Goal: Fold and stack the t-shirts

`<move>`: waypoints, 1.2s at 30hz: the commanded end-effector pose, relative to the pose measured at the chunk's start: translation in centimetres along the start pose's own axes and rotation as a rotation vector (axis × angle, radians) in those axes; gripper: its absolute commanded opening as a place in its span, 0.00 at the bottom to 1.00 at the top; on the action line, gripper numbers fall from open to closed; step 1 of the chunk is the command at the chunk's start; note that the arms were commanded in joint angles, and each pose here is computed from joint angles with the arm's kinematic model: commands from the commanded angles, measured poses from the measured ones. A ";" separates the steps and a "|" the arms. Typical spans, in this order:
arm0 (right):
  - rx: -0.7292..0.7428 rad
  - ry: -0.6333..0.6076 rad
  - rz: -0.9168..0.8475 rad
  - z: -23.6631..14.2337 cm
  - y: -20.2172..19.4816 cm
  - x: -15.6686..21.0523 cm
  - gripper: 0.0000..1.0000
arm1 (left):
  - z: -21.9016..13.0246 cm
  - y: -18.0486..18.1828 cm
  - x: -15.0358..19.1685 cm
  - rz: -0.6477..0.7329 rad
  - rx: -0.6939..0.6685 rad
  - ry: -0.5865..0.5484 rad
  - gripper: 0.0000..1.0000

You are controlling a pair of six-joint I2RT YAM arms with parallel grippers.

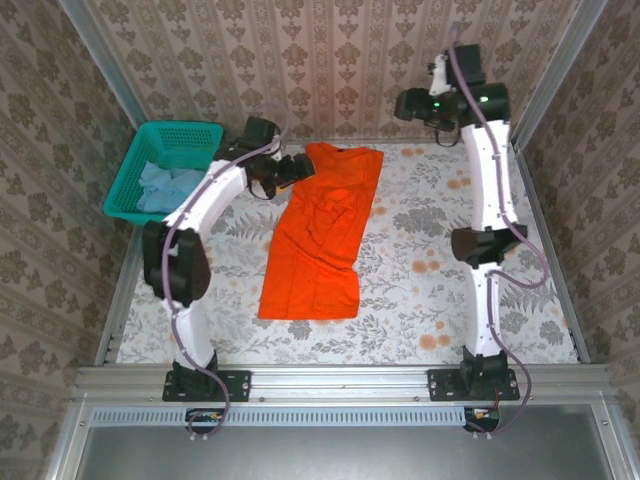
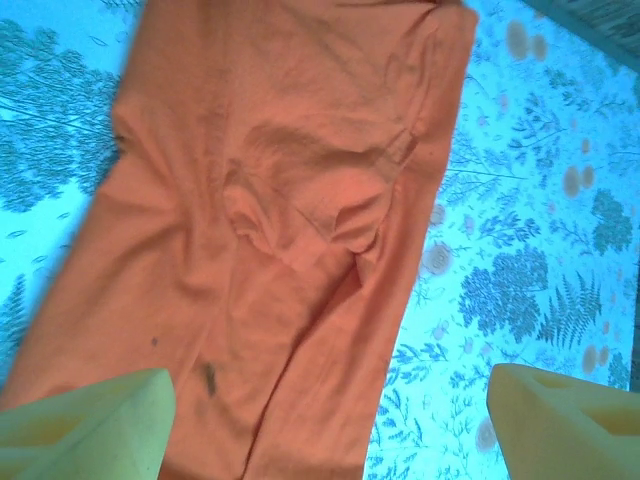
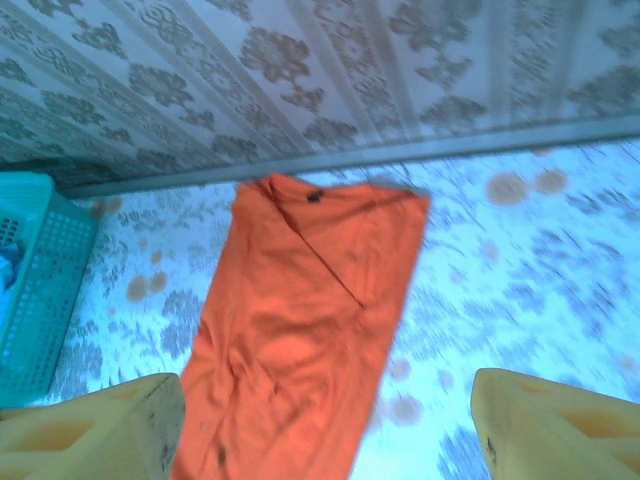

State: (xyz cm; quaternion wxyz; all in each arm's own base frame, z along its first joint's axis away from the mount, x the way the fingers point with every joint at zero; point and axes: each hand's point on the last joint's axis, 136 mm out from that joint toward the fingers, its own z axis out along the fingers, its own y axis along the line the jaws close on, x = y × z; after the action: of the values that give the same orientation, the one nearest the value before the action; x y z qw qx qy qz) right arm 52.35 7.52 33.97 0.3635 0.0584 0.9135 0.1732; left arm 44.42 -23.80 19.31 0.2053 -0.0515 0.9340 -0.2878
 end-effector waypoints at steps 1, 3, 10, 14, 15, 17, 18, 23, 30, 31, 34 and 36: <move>0.027 0.186 0.041 -3.5 -2.6 4.5 0.76 | -0.7 4.5 3.0 -0.009 -0.109 0.055 0.80; 0.060 0.194 0.069 -6.4 -3.8 5.5 0.76 | -1.5 6.0 4.8 -0.012 -0.130 0.081 0.78; 0.100 0.286 -0.006 -10.4 -1.8 12.9 0.76 | -2.8 10.4 12.2 -0.006 -0.208 0.219 0.67; -0.012 0.369 -0.033 -7.7 1.5 21.8 0.72 | -2.8 12.9 17.3 -0.045 -0.231 0.307 0.62; -0.052 0.393 0.031 -6.6 2.0 24.6 0.68 | -2.8 13.3 18.6 -0.058 -0.230 0.331 0.60; -0.166 0.442 0.142 -4.9 3.4 29.4 0.61 | -2.8 13.9 20.7 -0.079 -0.223 0.374 0.58; -0.164 0.477 0.199 -3.6 3.4 32.2 0.56 | -2.8 14.1 21.6 -0.084 -0.224 0.393 0.57; -0.180 0.627 0.184 0.4 5.6 41.0 0.43 | -2.4 14.8 25.1 -0.083 -0.232 0.490 0.50; -0.130 0.675 0.130 4.1 6.8 44.1 0.48 | -1.2 15.9 27.4 -0.076 -0.291 0.541 0.46; -0.125 0.681 0.134 4.3 6.8 44.5 0.49 | -1.2 16.2 27.6 -0.079 -0.308 0.544 0.46; -0.117 0.726 0.126 5.1 7.3 46.4 0.49 | -0.8 16.8 28.6 -0.110 -0.311 0.566 0.45; -0.089 0.756 0.109 5.5 7.2 47.7 0.50 | -0.7 16.6 29.7 -0.086 -0.316 0.589 0.45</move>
State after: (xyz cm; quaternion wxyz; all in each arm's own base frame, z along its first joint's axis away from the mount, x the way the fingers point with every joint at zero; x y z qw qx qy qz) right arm 21.00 25.55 2.79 -0.0064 0.0190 0.9701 0.2418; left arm 19.55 -16.16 1.79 -0.0655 -0.0365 0.9827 -0.1696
